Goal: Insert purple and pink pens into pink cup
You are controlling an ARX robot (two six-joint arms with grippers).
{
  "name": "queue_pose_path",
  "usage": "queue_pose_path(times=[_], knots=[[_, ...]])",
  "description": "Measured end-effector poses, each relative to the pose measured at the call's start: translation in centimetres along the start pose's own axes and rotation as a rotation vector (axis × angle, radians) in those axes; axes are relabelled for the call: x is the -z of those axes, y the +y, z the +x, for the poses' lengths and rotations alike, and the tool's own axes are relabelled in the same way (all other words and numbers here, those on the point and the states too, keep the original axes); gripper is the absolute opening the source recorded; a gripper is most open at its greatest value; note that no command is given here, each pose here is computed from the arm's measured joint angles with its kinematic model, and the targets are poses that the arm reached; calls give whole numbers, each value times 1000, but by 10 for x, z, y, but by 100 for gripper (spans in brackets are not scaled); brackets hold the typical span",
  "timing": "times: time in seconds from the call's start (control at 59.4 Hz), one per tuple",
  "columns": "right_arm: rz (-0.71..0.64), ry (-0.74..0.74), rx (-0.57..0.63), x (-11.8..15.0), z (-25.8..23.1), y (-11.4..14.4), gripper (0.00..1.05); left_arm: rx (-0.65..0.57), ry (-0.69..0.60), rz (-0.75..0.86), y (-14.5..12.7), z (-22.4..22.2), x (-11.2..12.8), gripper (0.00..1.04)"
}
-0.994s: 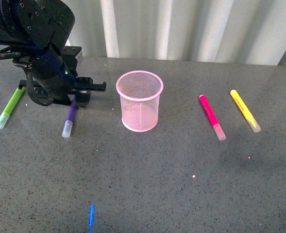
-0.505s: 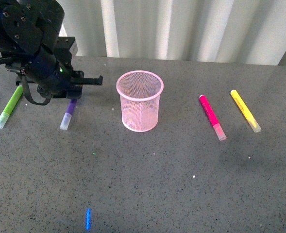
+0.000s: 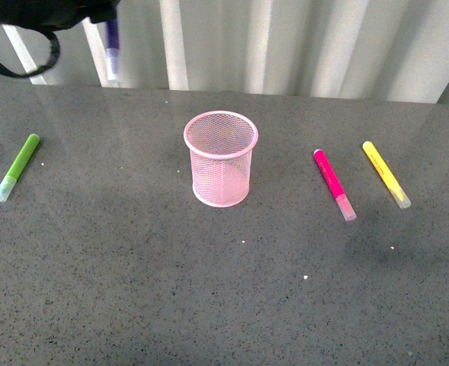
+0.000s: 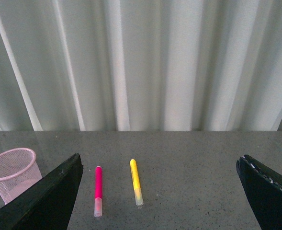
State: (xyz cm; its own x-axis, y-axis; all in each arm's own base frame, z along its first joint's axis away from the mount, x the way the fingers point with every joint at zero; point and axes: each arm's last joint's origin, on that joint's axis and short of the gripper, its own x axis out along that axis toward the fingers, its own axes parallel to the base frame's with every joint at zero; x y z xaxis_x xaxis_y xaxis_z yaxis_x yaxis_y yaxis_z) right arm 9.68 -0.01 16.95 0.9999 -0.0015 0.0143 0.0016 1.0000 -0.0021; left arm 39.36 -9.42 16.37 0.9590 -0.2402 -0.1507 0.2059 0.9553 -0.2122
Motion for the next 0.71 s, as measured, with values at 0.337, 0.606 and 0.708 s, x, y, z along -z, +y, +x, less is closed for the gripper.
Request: queue_pose_path(times=[0.337,0.606,0.708], knots=[[0,0,0,0,0,0,98,209,-203,-140,-83,-26,54,13],[0,0,0,0,0,0,98,182,-197,-113,-90,-9,67,13],[0,0,0,0,0,0,98,179,-194,-98,-89,-2,71,13]])
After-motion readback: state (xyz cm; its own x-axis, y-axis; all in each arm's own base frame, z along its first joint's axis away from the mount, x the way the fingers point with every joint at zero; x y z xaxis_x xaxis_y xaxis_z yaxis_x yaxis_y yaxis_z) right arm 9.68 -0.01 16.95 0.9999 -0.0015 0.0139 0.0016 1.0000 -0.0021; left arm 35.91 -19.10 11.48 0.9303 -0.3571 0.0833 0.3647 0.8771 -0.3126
